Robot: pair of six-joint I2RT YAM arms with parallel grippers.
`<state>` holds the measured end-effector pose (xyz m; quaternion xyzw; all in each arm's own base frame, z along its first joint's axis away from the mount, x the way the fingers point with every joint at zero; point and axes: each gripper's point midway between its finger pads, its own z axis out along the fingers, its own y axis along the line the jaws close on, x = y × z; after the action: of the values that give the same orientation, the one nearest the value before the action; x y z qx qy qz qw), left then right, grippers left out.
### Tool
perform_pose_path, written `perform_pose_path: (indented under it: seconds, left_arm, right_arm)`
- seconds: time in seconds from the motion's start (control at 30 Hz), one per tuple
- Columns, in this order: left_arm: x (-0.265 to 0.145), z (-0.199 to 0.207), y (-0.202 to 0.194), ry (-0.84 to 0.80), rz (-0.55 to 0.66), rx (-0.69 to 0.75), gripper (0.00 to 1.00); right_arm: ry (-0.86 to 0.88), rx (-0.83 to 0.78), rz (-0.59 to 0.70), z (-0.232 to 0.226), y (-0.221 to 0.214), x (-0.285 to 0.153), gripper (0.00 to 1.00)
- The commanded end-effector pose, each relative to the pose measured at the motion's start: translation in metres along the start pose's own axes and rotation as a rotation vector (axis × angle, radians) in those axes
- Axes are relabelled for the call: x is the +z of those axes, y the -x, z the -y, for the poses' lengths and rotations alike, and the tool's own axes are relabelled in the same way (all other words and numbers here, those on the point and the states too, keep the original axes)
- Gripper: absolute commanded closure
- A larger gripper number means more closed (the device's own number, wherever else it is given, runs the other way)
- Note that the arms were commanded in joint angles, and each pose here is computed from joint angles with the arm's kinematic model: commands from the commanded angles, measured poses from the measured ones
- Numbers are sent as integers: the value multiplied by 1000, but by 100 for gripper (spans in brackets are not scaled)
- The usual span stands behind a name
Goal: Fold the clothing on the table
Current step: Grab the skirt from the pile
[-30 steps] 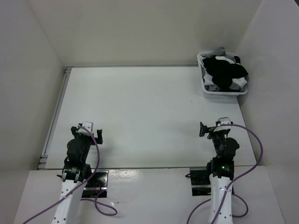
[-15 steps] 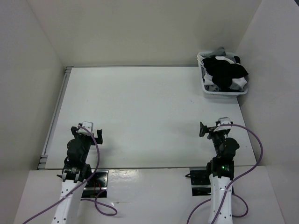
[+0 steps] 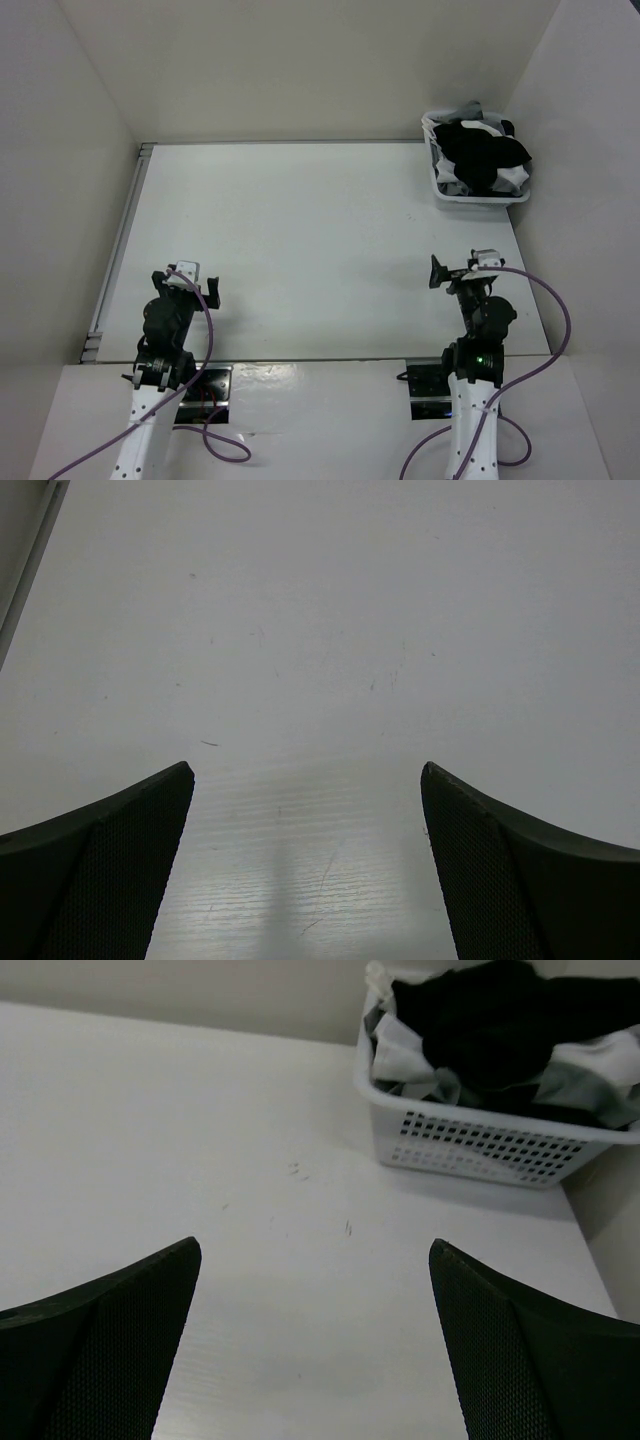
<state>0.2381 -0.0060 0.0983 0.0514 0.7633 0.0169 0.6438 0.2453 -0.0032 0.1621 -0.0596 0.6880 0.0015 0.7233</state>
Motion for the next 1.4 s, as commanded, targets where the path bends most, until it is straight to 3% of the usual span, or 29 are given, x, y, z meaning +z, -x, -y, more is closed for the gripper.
perform_pose_path:
  seconds: [0.0, 0.1, 0.2, 0.27, 0.3, 0.37, 0.4, 0.57, 0.63, 0.67, 0.73, 1.07, 1.37]
  left_arm:
    - [-1, -2, 24, 13, 140, -12, 0]
    - [-1, -2, 24, 13, 140, -12, 0]
    - [-1, -2, 24, 13, 140, -12, 0]
    - [-1, -2, 24, 13, 140, -12, 0]
    - [-1, -2, 24, 13, 140, -12, 0]
    - [-1, -2, 24, 13, 140, -12, 0]
    - [-1, -2, 24, 13, 140, -12, 0]
    - [-1, -2, 24, 13, 140, -12, 0]
    - [-1, -2, 24, 13, 140, -12, 0]
    - [-1, -2, 24, 13, 140, -12, 0]
    - [-1, -2, 24, 13, 140, -12, 0]
    - [-1, -2, 24, 13, 140, -12, 0]
    - [-1, -2, 24, 13, 140, -12, 0]
  right_arm:
    - [-118, -26, 364, 18, 123, -23, 2]
    - [-149, -3, 530, 19, 196, -51, 2]
    - [-189, 46, 615, 25, 270, -74, 2]
    - [-239, 131, 619, 35, 323, -88, 2]
    - [-251, 134, 508, 45, 322, -58, 2]
    - [-218, 44, 407, 41, 346, -53, 2]
    - [-196, 42, 311, 45, 336, -27, 2]
    - [-168, 78, 156, 42, 298, -11, 2]
    - [-69, -4, 215, 20, 297, -27, 2]
    - [-68, -8, 189, 19, 278, -27, 2]
    - [-117, 54, 235, 23, 279, -37, 2]
    - [-105, 186, -58, 38, 214, 23, 2]
    - [-101, 164, -164, 47, 191, 45, 2]
